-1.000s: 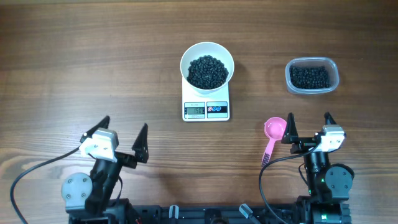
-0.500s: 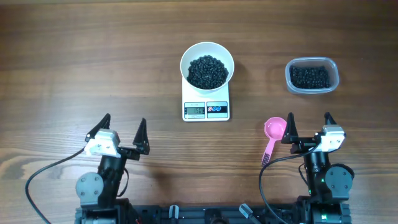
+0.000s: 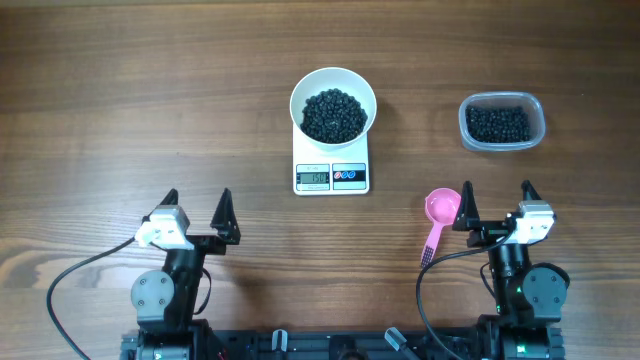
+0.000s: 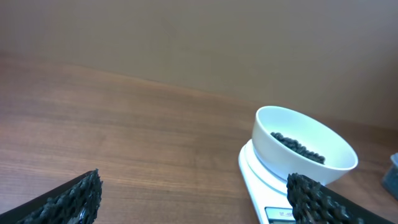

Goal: Scoop item into bowl and weigh 150g on scale

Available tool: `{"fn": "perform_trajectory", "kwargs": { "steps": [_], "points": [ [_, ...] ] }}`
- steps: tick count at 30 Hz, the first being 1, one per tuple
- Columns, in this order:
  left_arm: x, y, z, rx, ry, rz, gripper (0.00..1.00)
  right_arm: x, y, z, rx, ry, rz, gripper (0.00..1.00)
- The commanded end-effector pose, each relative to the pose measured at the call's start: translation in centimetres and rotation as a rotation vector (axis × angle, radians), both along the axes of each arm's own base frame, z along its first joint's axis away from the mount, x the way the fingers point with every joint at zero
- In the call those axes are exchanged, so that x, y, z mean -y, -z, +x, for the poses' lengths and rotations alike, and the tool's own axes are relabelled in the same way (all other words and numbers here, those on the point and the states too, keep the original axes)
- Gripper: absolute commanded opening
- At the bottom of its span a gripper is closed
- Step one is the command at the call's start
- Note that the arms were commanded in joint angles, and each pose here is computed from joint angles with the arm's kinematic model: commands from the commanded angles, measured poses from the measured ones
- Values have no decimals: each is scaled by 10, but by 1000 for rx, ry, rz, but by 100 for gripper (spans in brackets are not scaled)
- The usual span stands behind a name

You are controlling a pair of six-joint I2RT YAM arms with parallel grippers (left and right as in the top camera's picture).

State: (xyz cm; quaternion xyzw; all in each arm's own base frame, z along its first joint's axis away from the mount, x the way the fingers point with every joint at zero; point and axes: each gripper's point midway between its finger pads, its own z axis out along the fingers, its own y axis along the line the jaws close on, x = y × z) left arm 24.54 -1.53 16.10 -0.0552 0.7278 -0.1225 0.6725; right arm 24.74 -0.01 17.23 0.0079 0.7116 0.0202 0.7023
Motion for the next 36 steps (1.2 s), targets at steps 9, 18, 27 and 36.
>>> {"fn": "perform_trajectory", "kwargs": {
  "steps": [9,18,27,36],
  "points": [
    [-3,2,0,-2,-20,-6,100,-3,-2,-1,12,-13,-13,100],
    [2,2,0,4,10,44,100,-3,-2,-1,12,-13,-13,100],
    [3,2,-1,9,20,78,100,-3,-2,-1,12,-13,-12,100],
    [0,1,0,12,3,93,100,-3,-2,-1,12,-13,-13,100]
  ]
}}
